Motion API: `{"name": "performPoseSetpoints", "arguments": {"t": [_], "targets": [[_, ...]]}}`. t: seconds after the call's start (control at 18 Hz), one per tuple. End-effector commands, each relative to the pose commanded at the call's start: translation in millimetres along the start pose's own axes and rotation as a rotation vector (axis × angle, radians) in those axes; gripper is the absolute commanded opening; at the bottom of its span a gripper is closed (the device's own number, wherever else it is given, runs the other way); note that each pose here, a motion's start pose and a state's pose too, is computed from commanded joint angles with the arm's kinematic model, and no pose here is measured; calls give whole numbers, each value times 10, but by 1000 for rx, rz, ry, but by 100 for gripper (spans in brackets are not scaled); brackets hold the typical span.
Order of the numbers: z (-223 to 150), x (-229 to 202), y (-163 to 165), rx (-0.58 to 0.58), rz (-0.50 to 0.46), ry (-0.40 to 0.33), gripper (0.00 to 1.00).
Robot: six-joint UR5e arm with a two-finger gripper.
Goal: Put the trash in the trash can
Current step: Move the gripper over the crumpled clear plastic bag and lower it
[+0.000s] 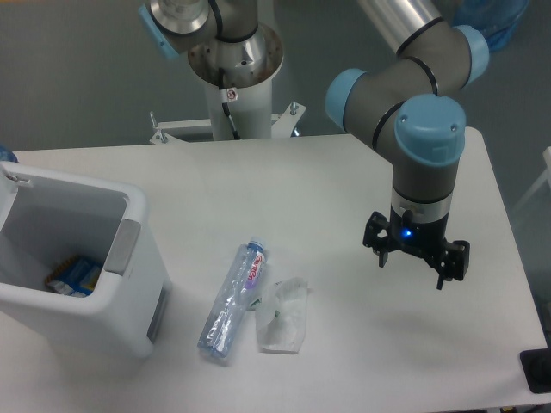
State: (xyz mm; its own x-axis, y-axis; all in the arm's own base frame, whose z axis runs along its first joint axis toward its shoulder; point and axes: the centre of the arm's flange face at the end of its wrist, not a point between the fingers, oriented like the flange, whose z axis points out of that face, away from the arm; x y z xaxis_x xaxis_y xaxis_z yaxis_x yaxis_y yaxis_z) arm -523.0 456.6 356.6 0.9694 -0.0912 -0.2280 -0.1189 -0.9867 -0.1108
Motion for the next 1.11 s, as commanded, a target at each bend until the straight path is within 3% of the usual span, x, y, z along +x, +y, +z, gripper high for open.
{"name": "performPoseSetpoints", "arguments": {"t": [0.56,0.89,1.11], "targets": [[284,269,-1,4,-88,47,100],[660,864,-497,-17,-24,129,100],[756,1119,-720,-20,-42,153,100]]}}
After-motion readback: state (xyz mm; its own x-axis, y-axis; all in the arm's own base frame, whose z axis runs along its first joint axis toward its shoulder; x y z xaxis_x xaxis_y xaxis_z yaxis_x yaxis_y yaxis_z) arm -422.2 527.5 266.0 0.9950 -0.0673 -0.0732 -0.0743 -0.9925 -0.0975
